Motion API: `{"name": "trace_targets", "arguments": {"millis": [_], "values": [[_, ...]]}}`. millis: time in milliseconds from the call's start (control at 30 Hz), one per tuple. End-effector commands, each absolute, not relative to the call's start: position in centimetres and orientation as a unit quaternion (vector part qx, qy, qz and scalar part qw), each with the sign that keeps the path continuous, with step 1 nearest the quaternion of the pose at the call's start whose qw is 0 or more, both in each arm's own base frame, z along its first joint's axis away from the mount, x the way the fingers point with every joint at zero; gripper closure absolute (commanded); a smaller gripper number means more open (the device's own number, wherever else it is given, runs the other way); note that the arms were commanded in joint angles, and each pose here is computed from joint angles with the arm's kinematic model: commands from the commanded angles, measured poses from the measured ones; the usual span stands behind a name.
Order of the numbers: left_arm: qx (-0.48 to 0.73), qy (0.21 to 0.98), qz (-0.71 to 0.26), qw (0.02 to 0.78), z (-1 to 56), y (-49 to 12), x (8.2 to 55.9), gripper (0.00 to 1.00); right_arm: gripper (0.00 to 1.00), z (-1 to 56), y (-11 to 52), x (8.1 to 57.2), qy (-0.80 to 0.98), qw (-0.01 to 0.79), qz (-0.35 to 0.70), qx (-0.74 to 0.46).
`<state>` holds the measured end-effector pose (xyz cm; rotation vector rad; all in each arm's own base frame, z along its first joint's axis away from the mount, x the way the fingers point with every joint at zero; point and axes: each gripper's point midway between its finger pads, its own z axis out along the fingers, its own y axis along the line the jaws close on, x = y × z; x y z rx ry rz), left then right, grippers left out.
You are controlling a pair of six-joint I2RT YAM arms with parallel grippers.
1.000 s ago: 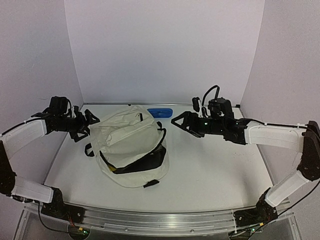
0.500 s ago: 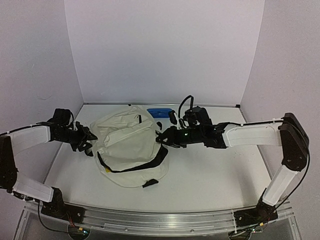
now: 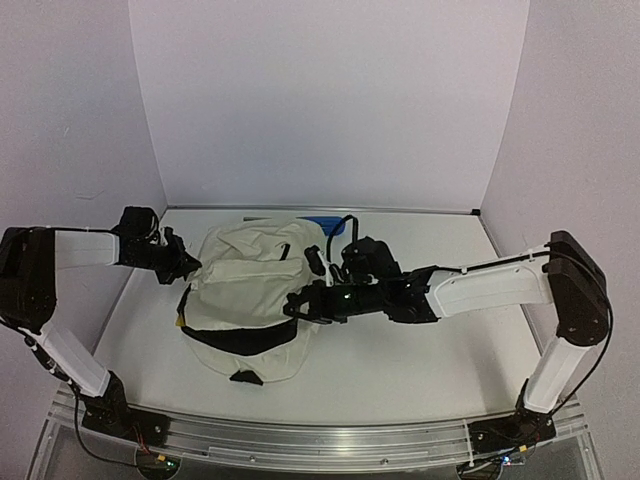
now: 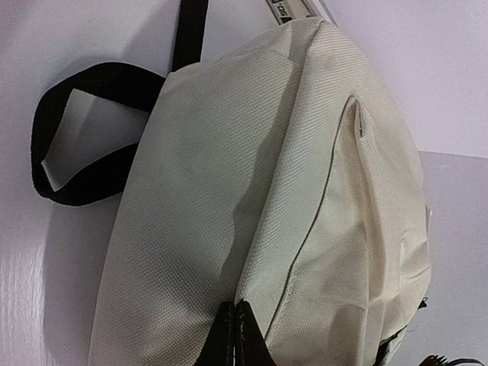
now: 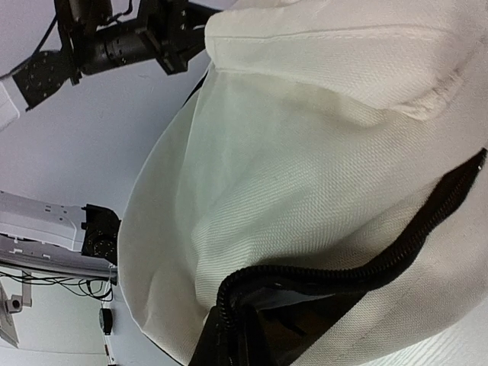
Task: Pack the student bag
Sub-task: Adjust the student bag at the center of the board.
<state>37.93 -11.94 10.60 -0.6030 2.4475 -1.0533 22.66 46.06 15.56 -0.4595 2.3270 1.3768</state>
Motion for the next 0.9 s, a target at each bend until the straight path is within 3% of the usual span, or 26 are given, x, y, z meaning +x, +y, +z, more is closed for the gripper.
{"name": "trace_targets", "arguments": {"millis": [0, 67, 133, 233, 333, 433, 633, 867], "values": [[-0.14, 0.874, -0.384, 0.263, 14.6, -12.9, 40.7, 1.0, 0.95, 18.4, 47.8, 21.2, 0.804, 0.216, 0.523, -0.185], [-0.122, 0.878, -0.367, 0.283, 15.7, -12.5, 41.0, 0.95, 0.71, 20.5, 46.9, 22.2, 0.799, 0.262, 0.511, -0.179], [-0.113, 0.882, -0.345, 0.301, 16.9, -11.9, 41.1, 0.8, 0.52, 22.2, 45.4, 23.2, 0.802, 0.306, 0.482, -0.173], [-0.093, 0.886, -0.302, 0.34, 19.6, -10.6, 40.9, 0.5, 0.39, 23.5, 42.0, 25.5, 0.824, 0.366, 0.408, -0.144], [-0.083, 0.884, -0.28, 0.365, 21.7, -9.9, 40.0, 0.32, 0.39, 23.1, 39.5, 27.5, 0.835, 0.377, 0.384, -0.114], [-0.058, 0.878, -0.278, 0.386, 23.9, -10.5, 38.4, 0.23, 0.44, 22.1, 38.4, 28.9, 0.843, 0.366, 0.381, -0.099], [0.054, 0.878, -0.291, 0.376, 26.0, -16.9, 33.8, 0.18, 0.58, 17.8, 39.4, 29.5, 0.863, 0.304, 0.391, -0.098], [0.166, 0.877, -0.321, 0.318, 25.3, -24.6, 28.8, 0.13, 0.65, 13.7, 40.8, 28.1, 0.872, 0.235, 0.42, -0.089]]}}
